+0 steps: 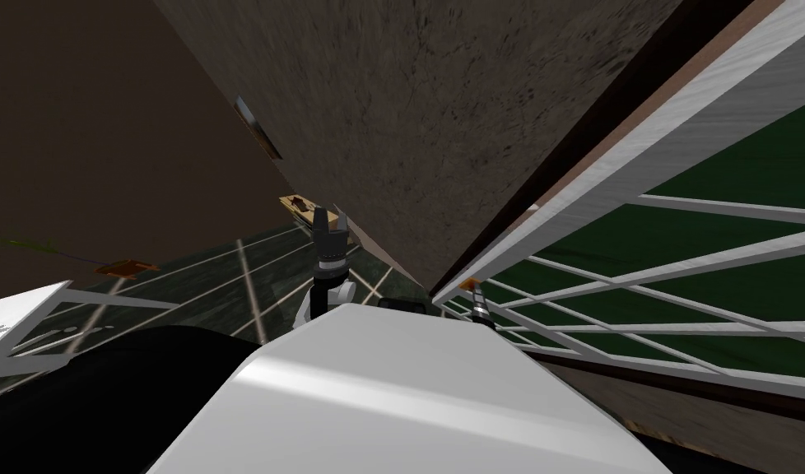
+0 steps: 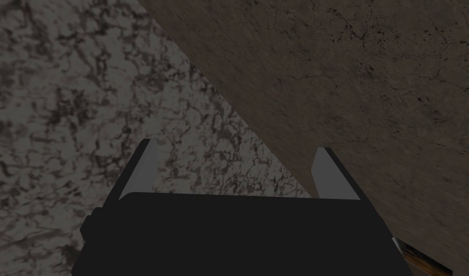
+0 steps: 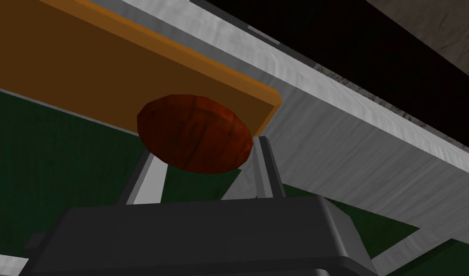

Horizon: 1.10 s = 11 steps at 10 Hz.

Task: Pull the door open

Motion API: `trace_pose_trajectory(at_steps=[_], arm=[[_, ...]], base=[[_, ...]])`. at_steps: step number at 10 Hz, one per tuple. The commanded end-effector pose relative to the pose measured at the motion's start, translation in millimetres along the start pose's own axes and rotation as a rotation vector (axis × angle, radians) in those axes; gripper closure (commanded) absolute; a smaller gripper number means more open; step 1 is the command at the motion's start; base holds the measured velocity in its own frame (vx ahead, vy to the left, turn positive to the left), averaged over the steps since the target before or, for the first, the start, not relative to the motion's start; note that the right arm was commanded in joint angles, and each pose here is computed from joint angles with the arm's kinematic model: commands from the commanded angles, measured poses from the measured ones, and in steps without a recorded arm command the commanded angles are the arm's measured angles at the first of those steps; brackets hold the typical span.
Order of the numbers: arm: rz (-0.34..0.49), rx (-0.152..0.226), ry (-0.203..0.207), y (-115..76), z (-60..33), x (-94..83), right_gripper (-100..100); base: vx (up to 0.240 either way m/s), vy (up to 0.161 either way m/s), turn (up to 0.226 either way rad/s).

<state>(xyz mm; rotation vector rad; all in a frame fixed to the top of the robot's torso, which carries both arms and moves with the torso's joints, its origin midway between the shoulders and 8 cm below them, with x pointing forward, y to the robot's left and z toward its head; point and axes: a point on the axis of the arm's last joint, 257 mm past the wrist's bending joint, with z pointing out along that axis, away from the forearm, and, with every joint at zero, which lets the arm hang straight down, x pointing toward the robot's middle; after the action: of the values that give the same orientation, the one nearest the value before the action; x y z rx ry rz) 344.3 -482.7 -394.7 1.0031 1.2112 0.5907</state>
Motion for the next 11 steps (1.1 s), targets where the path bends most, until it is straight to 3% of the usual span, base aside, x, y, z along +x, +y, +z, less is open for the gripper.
trace_pose_trajectory(at_steps=[1,11], arm=[[0.064,0.008,0.000,-1.1,0.2,4.4,100],[0.359,0.011,-0.016,2.4,9.1,10.3,100]], base=[[-0.068,-0.029,0.063],[-0.050,-0.015,0.038]])
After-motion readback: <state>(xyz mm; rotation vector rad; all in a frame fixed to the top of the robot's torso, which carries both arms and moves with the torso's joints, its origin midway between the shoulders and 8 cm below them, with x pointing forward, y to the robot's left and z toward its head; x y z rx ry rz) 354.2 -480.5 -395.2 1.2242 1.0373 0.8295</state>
